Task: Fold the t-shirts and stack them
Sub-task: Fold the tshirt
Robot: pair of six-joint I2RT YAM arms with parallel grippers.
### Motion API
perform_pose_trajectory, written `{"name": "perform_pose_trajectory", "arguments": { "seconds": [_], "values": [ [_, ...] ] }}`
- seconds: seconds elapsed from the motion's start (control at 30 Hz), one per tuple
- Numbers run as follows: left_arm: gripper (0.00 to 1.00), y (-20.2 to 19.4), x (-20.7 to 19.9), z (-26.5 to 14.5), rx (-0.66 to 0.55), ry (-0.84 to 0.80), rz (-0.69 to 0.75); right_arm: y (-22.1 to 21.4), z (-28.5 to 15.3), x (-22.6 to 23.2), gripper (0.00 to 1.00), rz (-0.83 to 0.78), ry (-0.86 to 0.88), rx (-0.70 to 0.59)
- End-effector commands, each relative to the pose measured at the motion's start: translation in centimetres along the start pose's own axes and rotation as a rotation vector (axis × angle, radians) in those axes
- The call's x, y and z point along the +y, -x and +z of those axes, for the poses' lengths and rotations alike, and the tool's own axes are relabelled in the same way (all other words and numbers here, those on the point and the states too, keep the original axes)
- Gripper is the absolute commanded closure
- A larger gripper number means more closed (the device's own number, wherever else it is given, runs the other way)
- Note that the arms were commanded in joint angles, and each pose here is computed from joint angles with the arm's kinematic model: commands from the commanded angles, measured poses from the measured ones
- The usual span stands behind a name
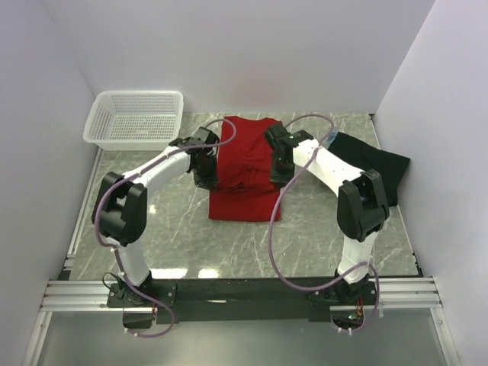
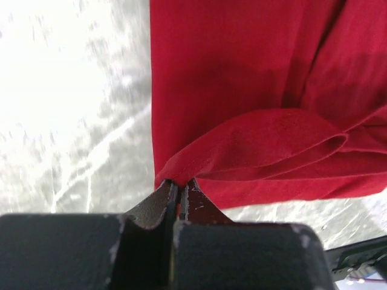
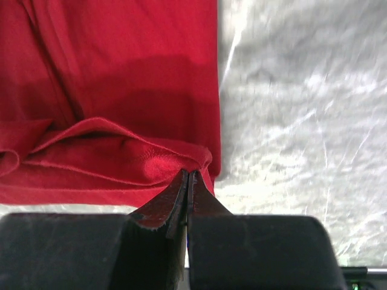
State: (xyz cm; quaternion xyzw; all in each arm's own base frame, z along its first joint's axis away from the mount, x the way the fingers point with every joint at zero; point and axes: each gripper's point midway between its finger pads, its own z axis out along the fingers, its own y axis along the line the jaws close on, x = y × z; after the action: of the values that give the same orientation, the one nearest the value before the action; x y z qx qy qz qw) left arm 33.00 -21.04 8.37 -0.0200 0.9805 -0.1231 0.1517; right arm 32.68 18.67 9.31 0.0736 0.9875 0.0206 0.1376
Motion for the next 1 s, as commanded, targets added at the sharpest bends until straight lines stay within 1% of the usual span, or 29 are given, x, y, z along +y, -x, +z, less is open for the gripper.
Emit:
{"name": "perform_pose_trajectory", "arguments": {
  "seconds": [0.0,0.07,0.1,0.13,0.17,0.3,0.43,0.6,0.63,0.67,0.7,0.73,0.8,0.87,0.9,0.97],
  "values": [
    [1.00,3.2,-1.0,-0.5,-0.052,-0.060,0.025,2.6,-0.3,-0.7,1.00,-0.007,-0.021,-0.029],
    [1.00,4.4,-1.2,-0.2,-0.060,-0.081,0.019,3.9,-0.4,-0.7,1.00,-0.005,-0.019,-0.036],
    [1.00,4.9,-1.0,-0.1,-0.060,-0.091,0.010,4.0,0.3,-0.6,1.00,-0.012,-0.027,-0.021],
    [1.00,5.3,-1.1,0.2,-0.059,-0.103,0.008,5.0,0.1,-0.5,1.00,-0.007,-0.020,-0.036],
    [1.00,5.6,-1.5,0.3,-0.056,-0.135,0.008,5.2,0.3,-0.7,1.00,-0.005,-0.027,-0.029],
    [1.00,7.1,-1.9,1.2,-0.049,-0.171,0.004,6.6,1.3,-0.8,1.00,0.000,-0.030,-0.013],
    [1.00,8.3,-1.7,2.2,-0.042,-0.181,-0.012,7.8,2.1,-0.5,1.00,-0.007,-0.019,-0.006],
    [1.00,8.9,-1.3,3.4,-0.023,-0.186,-0.028,8.4,3.5,-0.7,1.00,-0.007,-0.030,0.019],
    [0.98,9.2,-1.2,3.5,-0.030,-0.171,-0.033,8.7,3.6,-0.7,1.00,-0.003,-0.027,0.016],
    [0.93,9.5,-0.8,3.5,-0.035,-0.155,-0.041,9.0,3.6,-0.7,1.00,0.000,-0.022,0.014],
    [0.71,9.9,-0.5,3.3,-0.045,-0.137,-0.048,9.3,3.7,-0.6,1.00,0.007,-0.009,0.015],
    [0.59,10.7,-0.1,2.6,-0.084,-0.105,-0.055,9.6,3.6,-0.7,0.83,0.005,-0.001,0.013],
    [0.35,11.5,0.0,1.6,-0.126,-0.099,-0.059,10.2,3.0,-0.1,0.64,0.004,0.032,-0.001],
    [0.29,12.0,-0.3,0.3,-0.159,-0.113,-0.055,10.8,2.5,0.3,0.57,0.004,0.062,-0.026],
    [0.26,11.9,-0.4,0.0,-0.164,-0.117,-0.052,10.9,1.8,0.5,0.49,0.004,0.073,-0.038],
    [0.25,11.4,-0.6,-0.5,-0.164,-0.139,-0.049,11.0,1.0,0.4,0.44,0.006,0.082,-0.057]
  ]
}}
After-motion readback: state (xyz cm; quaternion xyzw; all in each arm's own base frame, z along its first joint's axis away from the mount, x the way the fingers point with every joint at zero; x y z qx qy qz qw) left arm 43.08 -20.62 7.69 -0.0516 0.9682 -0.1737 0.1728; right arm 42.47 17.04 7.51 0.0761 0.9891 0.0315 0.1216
